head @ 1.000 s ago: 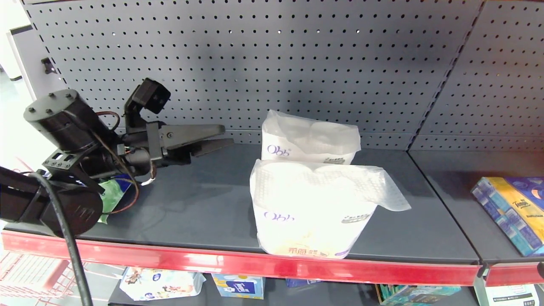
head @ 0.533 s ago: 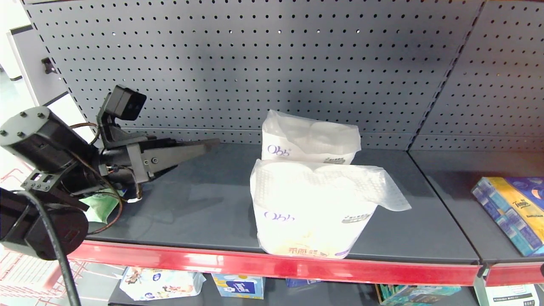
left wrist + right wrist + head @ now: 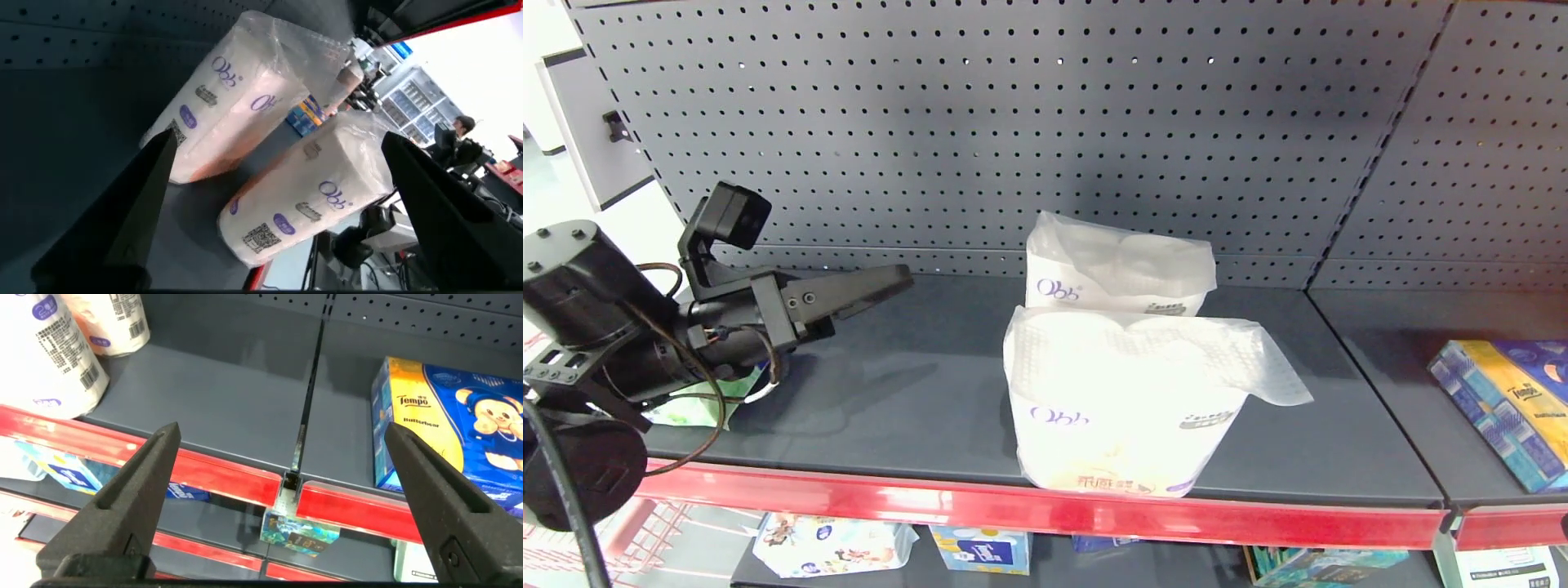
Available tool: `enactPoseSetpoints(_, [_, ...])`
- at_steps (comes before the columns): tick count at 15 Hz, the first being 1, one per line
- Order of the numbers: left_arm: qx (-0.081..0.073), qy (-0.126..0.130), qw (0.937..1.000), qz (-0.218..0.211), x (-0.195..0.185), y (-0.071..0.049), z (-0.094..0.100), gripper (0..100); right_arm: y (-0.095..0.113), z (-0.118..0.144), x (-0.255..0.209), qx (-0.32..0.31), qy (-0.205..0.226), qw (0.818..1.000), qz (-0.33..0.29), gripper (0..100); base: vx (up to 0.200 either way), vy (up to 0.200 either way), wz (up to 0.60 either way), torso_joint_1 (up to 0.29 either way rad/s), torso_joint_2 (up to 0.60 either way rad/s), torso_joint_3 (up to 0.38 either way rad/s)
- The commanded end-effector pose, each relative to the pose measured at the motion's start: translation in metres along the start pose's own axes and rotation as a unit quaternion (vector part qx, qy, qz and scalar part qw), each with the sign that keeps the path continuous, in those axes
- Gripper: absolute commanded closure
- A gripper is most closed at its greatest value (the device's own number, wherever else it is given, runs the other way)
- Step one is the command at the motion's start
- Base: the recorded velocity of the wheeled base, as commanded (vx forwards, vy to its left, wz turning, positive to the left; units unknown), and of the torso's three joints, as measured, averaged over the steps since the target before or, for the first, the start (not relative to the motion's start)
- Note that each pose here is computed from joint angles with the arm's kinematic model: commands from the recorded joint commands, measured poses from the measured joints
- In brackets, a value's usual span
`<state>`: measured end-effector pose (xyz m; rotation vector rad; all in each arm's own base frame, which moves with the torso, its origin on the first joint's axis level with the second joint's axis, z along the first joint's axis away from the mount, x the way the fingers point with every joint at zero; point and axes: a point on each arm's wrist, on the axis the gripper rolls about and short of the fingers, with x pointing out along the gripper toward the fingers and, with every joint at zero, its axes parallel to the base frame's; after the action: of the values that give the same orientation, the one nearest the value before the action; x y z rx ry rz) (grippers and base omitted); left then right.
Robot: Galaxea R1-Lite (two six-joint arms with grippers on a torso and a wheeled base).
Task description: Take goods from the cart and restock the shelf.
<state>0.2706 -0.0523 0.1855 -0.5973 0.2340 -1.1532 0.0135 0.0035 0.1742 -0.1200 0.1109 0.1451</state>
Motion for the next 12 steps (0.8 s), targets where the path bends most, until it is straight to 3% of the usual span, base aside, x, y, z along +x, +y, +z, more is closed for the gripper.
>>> enactPoseSetpoints(1, [0.000,-0.005,1.0000,0.005,-0.003,-0.006,0.003,0,0.000,0.000,-0.001,-0.001,-0.003,1.000,-0.001,0,0.000,0.000,0.00,0.000,0.00,0.000])
enactPoseSetpoints(4, [-0.031,-0.023,0.9978,0.053,-0.003,-0.009,0.007,0,0.001,-0.004,-0.004,-0.001,-0.005,1.000,-0.001,0,0.000,0.000,0.00,0.000,0.00,0.000])
enactPoseSetpoints(8, [-0.053,-0.042,0.9923,0.104,-0.004,-0.015,0.014,0,0.002,-0.007,-0.006,-0.002,-0.009,1.000,-0.002,0,0.000,0.000,0.00,0.000,0.00,0.000])
enactPoseSetpoints(11, [-0.046,-0.070,0.9810,0.175,-0.005,-0.009,0.013,0,0.003,-0.012,-0.006,-0.001,-0.006,1.000,-0.001,0,0.000,0.000,0.00,0.000,0.00,0.000])
enactPoseSetpoints(12, [-0.036,-0.086,0.9695,0.227,-0.005,-0.006,0.013,0,0.003,-0.014,-0.006,-0.001,-0.003,1.000,-0.001,0,0.000,0.000,0.00,0.000,0.00,0.000])
